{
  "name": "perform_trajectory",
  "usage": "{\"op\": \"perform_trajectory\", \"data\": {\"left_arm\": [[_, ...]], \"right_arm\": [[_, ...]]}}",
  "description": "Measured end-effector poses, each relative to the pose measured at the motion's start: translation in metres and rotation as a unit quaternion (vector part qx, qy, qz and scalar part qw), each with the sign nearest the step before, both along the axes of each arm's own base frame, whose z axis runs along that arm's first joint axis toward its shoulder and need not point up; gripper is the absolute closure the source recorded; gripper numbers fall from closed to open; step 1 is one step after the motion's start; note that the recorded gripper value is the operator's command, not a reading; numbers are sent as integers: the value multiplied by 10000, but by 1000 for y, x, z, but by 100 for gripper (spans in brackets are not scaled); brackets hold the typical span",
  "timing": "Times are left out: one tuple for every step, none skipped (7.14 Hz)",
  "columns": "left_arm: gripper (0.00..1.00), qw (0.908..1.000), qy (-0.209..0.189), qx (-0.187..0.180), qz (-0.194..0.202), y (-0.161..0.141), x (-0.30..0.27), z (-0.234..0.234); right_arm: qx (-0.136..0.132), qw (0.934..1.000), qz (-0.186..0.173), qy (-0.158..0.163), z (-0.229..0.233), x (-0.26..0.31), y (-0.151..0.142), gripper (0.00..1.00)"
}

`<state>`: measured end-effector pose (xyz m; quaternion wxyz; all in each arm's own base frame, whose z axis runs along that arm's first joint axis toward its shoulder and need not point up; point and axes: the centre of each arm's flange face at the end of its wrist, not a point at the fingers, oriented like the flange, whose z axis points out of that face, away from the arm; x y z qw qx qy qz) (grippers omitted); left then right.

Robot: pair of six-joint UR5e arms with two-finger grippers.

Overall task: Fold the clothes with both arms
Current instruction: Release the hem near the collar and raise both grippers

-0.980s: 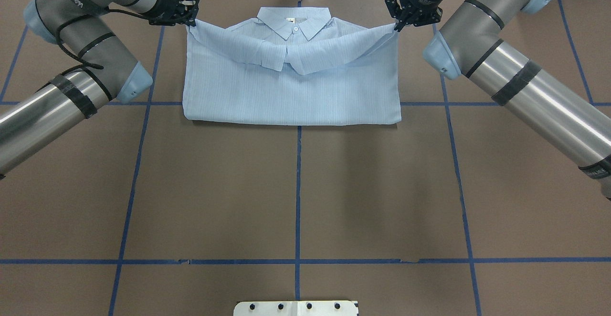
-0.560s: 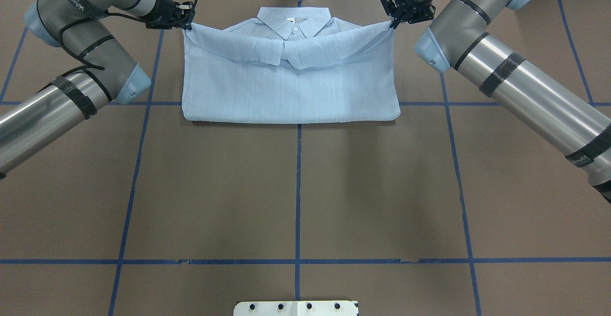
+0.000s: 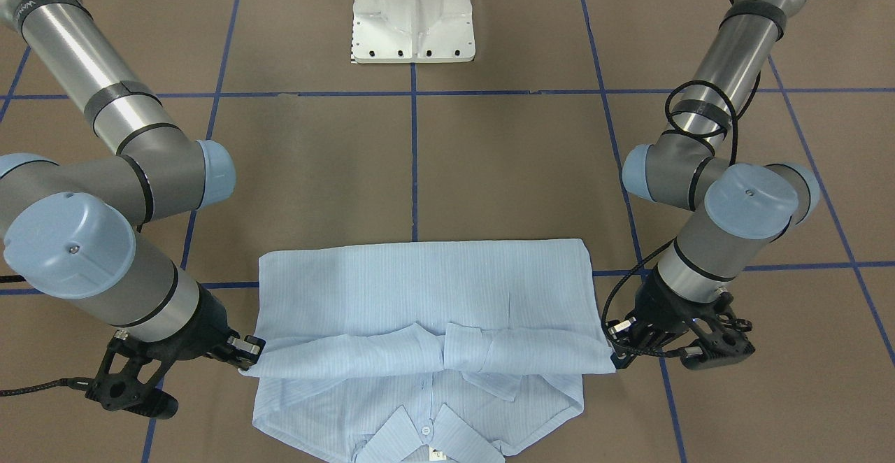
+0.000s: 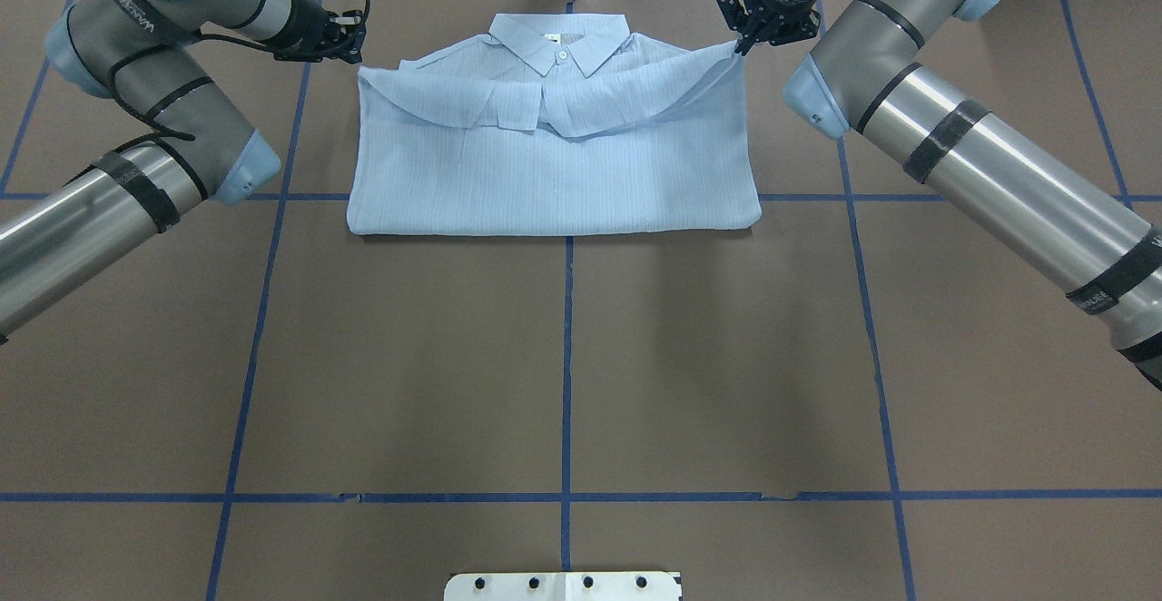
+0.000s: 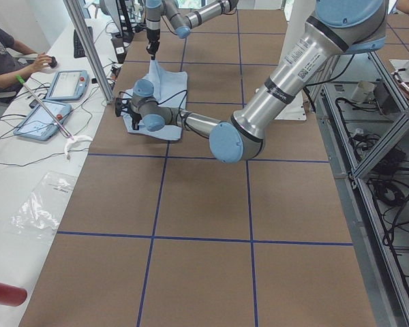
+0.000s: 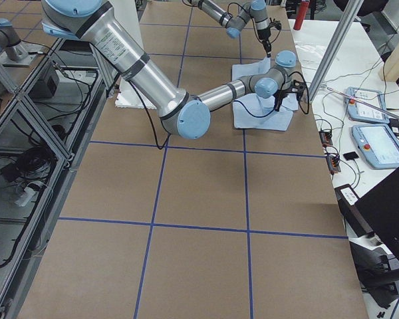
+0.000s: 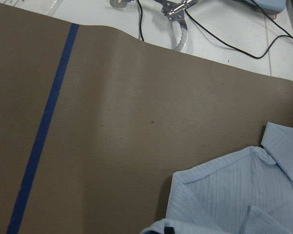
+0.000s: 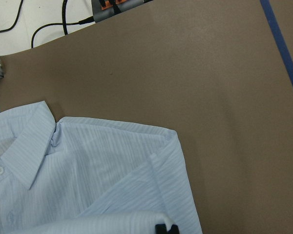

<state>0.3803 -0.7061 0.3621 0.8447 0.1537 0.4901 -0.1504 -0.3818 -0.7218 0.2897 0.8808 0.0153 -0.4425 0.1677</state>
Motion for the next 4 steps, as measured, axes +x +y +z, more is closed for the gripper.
{"op": "perform_trajectory", "data": {"left_arm": [[0,10000,21,7,-9,2,-1,3],[0,10000,37,20,-12,4,-2,6],[0,10000,57,52,-12,6,-5,9],[0,9999,84,94,-14,9,-7,11]], "right_arm": [[64,10000,-13,2,-2,-6,3,0],[128,9999,-21,-16,-3,-9,4,0],[149,9999,-35,-34,-4,-9,5,0],[163,9998,-49,-55,-3,-8,7,0]]}}
